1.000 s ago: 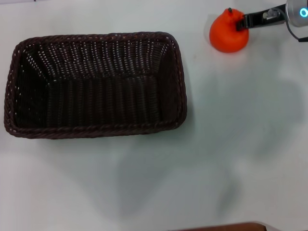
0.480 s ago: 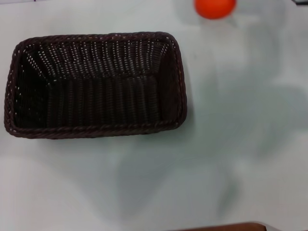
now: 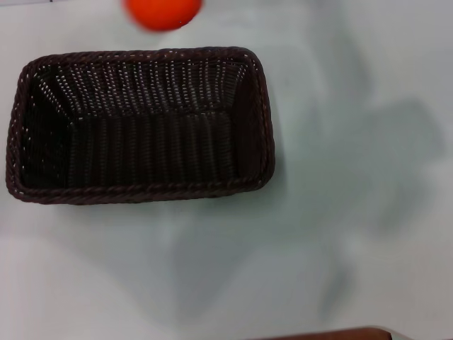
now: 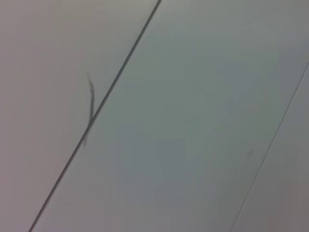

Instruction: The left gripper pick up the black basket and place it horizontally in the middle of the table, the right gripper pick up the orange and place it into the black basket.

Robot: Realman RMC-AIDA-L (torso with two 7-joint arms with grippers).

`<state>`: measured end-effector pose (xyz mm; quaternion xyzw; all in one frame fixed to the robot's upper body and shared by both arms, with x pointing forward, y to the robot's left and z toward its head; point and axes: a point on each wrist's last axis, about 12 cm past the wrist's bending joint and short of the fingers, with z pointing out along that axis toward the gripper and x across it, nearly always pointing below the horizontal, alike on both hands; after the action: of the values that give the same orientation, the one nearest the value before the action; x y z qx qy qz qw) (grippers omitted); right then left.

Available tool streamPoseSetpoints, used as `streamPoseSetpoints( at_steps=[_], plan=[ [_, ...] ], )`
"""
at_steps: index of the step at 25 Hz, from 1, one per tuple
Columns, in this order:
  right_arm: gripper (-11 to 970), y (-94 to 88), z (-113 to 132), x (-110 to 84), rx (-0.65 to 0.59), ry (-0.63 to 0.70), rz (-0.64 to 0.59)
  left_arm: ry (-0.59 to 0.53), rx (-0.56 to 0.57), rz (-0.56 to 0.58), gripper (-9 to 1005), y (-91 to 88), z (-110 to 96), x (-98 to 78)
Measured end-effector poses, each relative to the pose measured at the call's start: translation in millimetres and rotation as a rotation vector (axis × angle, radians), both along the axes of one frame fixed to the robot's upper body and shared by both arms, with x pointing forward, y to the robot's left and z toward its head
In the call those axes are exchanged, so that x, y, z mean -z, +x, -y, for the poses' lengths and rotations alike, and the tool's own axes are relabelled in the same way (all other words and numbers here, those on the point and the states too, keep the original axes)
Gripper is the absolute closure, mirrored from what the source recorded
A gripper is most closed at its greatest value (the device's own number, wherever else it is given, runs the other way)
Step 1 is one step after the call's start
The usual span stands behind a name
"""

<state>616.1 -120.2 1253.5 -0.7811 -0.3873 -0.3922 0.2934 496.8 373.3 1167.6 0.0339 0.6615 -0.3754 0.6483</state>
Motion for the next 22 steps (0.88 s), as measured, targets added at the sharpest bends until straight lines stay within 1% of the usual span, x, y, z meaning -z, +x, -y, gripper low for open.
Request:
streamPoseSetpoints(
  at_steps=[2,5,8,11,15,16,17,20,22],
  plan=[
    [891,-7.4,-21.2,-0.1,-0.079,-0.023,0.0,0.004,-0.002,0.003,91,-0.1,-0.1,0.4],
    [868,-14.3,-38.7,4.8,-0.139,-0.058,-0.001,0.011,-0.008,0.006,91,-0.7,-0.8,1.9],
    [845,-14.3,-39.6,8.6,-0.133,-0.054,-0.011,0.006,-0.014,0.002,91,-1.5,-1.8,3.8],
    [822,-13.7,-34.0,13.4,-0.112,-0.032,-0.026,0.001,-0.023,0.001,91,-3.3,-3.8,6.4],
    [791,-12.2,-20.2,16.6,-0.077,-0.012,-0.029,-0.001,-0.034,0.005,92,-4.7,-5.5,9.7],
    [753,-9.2,-4.3,17.0,-0.026,0.015,-0.013,0.0,-0.044,0.007,92,-5.4,-7.0,11.4],
    [716,-9.2,-4.3,17.0,-0.026,0.015,-0.013,0.001,-0.055,0.013,92,-6.0,-8.7,12.9],
    [603,-4.8,28.9,20.0,0.092,0.081,0.032,0.001,-0.105,0.036,92,-9.7,-15.7,20.6],
    [516,-4.9,62.2,27.6,0.202,0.139,0.081,0.005,-0.148,0.053,92,-13.5,-21.2,26.9]
  ],
)
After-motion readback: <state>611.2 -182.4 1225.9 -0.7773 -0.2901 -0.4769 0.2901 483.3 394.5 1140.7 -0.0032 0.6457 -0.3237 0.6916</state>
